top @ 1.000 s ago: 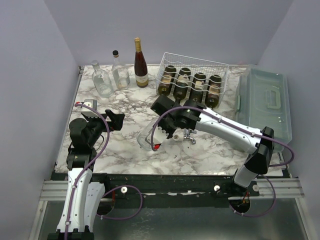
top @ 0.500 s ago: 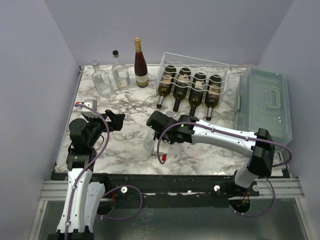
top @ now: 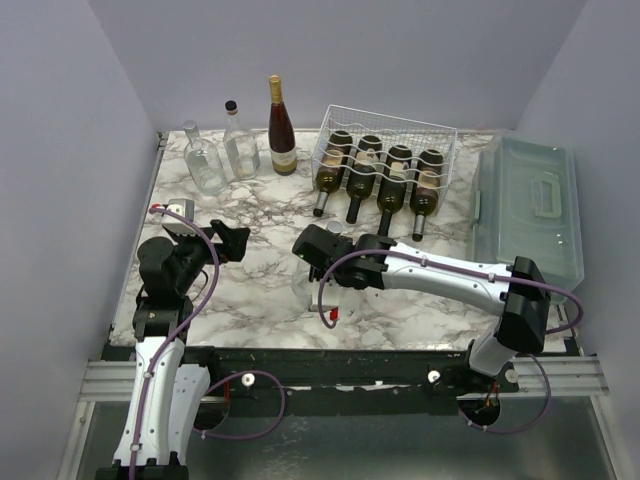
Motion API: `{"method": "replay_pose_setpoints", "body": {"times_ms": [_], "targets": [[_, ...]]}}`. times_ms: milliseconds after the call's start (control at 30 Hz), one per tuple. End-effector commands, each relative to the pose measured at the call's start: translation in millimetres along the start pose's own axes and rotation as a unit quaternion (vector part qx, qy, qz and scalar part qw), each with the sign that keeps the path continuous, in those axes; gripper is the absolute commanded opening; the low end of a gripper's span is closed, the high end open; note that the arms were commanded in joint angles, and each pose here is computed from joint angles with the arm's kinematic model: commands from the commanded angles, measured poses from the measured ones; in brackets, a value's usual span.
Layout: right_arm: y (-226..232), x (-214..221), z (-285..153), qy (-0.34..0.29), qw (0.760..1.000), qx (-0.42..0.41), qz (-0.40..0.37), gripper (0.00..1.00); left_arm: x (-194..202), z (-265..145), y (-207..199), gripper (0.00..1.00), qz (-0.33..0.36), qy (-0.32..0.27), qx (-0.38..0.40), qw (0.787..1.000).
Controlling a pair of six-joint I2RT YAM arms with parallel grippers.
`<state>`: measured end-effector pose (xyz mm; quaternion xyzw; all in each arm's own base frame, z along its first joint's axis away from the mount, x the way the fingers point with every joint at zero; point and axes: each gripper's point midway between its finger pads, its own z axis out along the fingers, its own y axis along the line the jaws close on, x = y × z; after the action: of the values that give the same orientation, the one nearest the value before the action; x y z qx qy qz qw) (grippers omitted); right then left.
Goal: Take the wine bottle off the wine rack
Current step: Place the wine bottle at the center of the board.
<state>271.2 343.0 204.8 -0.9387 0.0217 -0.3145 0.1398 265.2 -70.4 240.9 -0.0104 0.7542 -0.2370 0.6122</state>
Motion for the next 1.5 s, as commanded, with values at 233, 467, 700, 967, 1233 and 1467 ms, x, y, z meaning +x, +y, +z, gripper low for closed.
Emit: {"method": "replay_pose_setpoints", "body": {"times_ms": [233,467,700,967,1233,1467], "targets": [[-20,29,-22,0.072,0.995,0.031,-0.059,0.01,-7,-2,-9,0.99,0.007,-0.011,0.019,1.000],[-17,24,-16,0.071,0.995,0.021,-0.073,0.05,-6,-2,-9,0.99,0.006,-0.010,0.020,1.000],[-18,18,-11,0.069,0.994,0.019,-0.085,0.11,-6,-2,-9,0.99,0.006,-0.010,0.021,1.000],[-14,8,-5,0.061,0.993,0.003,-0.098,0.35,-6,-2,-10,0.99,0.005,-0.010,0.022,1.000],[-22,-1,0,0.057,0.992,0.000,-0.110,0.46,-6,-2,-9,0.99,0.006,-0.009,0.022,1.000],[-27,-6,-2,0.052,0.993,0.009,-0.109,0.55,-7,-2,-10,0.99,0.006,-0.011,0.022,1.000]]}}
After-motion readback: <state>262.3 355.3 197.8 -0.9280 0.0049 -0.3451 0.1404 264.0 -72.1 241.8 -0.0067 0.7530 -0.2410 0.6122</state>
